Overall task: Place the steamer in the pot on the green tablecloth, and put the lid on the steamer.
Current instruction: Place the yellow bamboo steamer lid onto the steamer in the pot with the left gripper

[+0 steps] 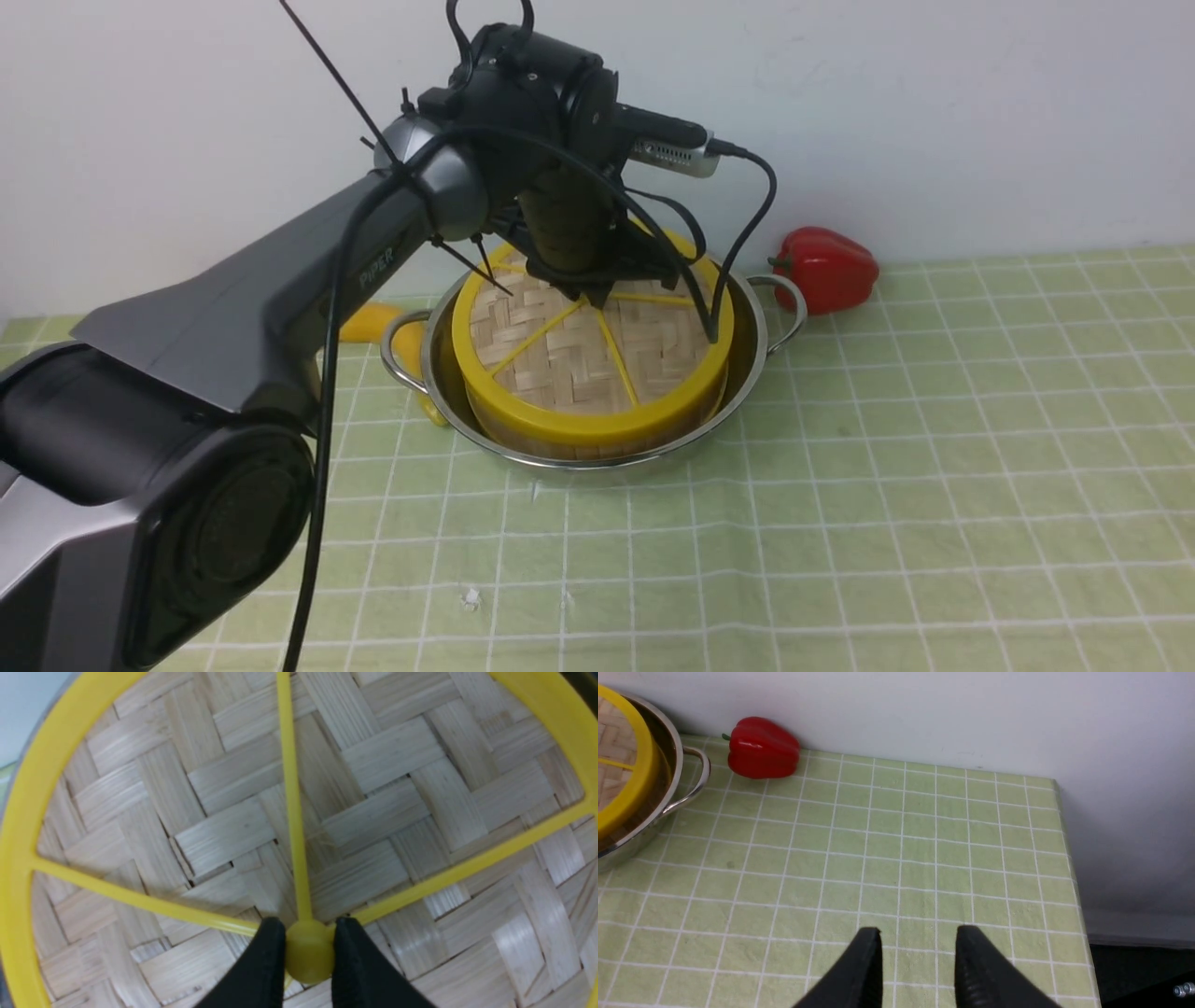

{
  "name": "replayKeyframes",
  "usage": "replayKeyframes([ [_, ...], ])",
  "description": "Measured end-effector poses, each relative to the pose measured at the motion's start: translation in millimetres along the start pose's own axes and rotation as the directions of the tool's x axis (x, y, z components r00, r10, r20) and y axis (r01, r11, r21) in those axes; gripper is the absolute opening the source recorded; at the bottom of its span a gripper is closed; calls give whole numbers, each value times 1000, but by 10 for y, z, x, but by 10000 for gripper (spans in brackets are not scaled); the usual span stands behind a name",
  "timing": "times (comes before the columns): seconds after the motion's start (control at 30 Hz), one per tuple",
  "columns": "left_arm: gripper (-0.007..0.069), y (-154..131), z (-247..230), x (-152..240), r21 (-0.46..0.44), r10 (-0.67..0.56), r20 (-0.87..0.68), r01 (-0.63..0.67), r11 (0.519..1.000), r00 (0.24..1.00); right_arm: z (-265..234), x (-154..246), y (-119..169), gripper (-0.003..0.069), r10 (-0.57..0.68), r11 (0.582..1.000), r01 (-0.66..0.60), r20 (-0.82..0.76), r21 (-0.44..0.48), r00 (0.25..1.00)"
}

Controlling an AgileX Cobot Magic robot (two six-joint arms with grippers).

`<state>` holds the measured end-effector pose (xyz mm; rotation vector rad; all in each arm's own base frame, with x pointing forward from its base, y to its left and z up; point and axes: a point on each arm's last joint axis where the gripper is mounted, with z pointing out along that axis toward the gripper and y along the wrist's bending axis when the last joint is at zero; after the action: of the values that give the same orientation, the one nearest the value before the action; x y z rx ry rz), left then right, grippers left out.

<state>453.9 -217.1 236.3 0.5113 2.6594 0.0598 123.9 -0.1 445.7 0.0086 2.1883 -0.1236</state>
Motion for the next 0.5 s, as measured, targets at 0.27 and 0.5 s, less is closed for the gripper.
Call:
replayKeyframes([
  [0.27,116,0,-21,-3,-2,2,4,-2,1000,1000,0,0,0,244,0,1000,0,0,0,1000],
  [0.5,116,1,-32,-4,-2,0,4,0,1000,1000,0,0,0,244,0,1000,0,0,0,1000],
])
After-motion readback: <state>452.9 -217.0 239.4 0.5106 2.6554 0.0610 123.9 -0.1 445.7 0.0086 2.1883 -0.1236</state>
